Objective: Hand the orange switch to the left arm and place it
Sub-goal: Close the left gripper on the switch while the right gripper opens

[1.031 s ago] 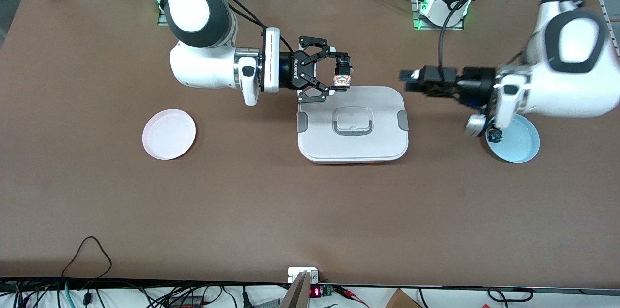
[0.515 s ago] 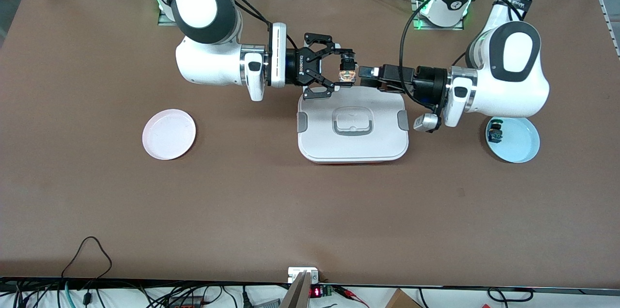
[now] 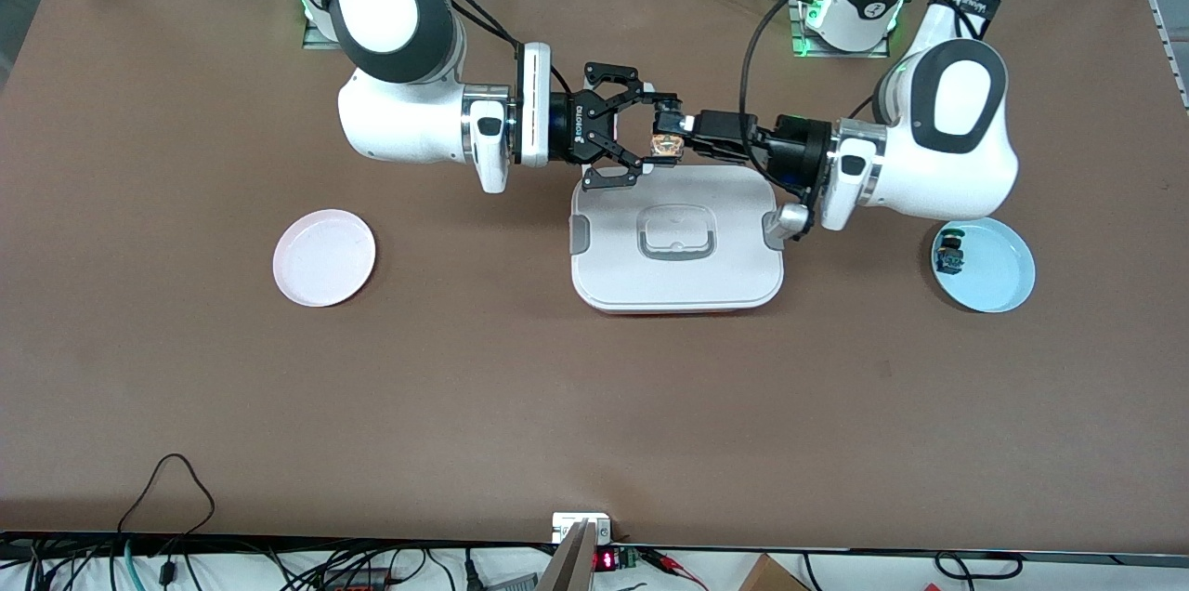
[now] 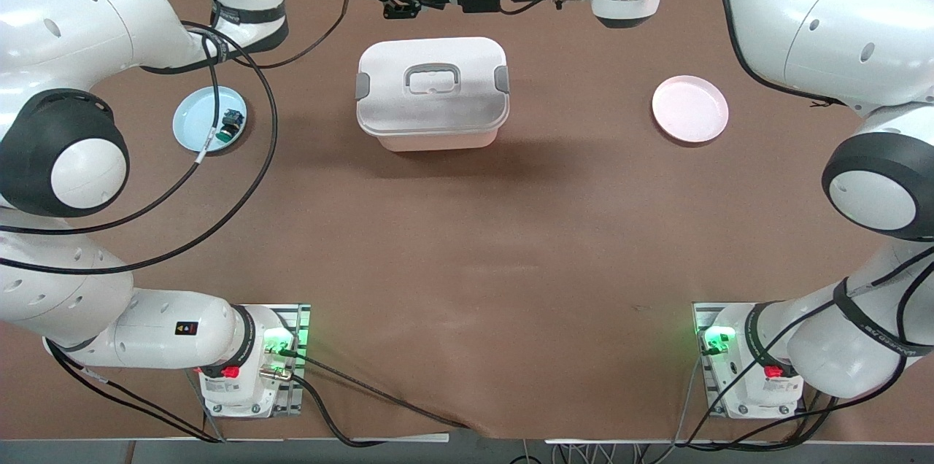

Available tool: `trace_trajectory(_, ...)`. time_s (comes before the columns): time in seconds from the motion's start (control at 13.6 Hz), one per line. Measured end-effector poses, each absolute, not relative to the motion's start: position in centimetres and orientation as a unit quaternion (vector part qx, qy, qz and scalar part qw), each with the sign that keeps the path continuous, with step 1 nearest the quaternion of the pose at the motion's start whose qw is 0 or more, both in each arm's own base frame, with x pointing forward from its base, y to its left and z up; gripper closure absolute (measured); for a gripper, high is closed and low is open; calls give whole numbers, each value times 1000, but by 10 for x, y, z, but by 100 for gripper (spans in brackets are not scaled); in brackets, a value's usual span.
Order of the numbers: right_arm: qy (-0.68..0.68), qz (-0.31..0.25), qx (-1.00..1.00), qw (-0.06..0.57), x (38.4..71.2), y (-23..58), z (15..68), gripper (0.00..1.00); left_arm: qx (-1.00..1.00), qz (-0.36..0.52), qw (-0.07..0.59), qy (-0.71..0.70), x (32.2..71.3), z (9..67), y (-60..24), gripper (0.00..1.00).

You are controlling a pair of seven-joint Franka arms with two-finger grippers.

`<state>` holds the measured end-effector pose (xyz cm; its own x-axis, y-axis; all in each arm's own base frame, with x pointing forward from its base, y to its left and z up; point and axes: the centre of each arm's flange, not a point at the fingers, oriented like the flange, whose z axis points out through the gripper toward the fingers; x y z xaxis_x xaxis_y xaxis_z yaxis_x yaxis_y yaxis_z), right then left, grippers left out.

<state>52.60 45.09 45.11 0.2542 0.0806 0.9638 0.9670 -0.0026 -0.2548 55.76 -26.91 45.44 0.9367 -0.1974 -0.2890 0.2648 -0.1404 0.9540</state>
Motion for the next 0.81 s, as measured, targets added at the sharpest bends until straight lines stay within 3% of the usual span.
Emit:
trace_trajectory(0.22, -453, -409, -577, 542, 525, 452, 451, 28, 734, -173, 656, 20, 557, 456, -269, 66)
trace_trajectory(0.59, -453, -410, -577, 542, 525, 453, 453, 28, 735, -171, 656, 20, 557, 458, -268, 66)
trace_trajectory(0.81, -448, -415, -580, 539, 527, 452, 455, 4, 735, -173, 656, 21, 557, 456, -267, 66)
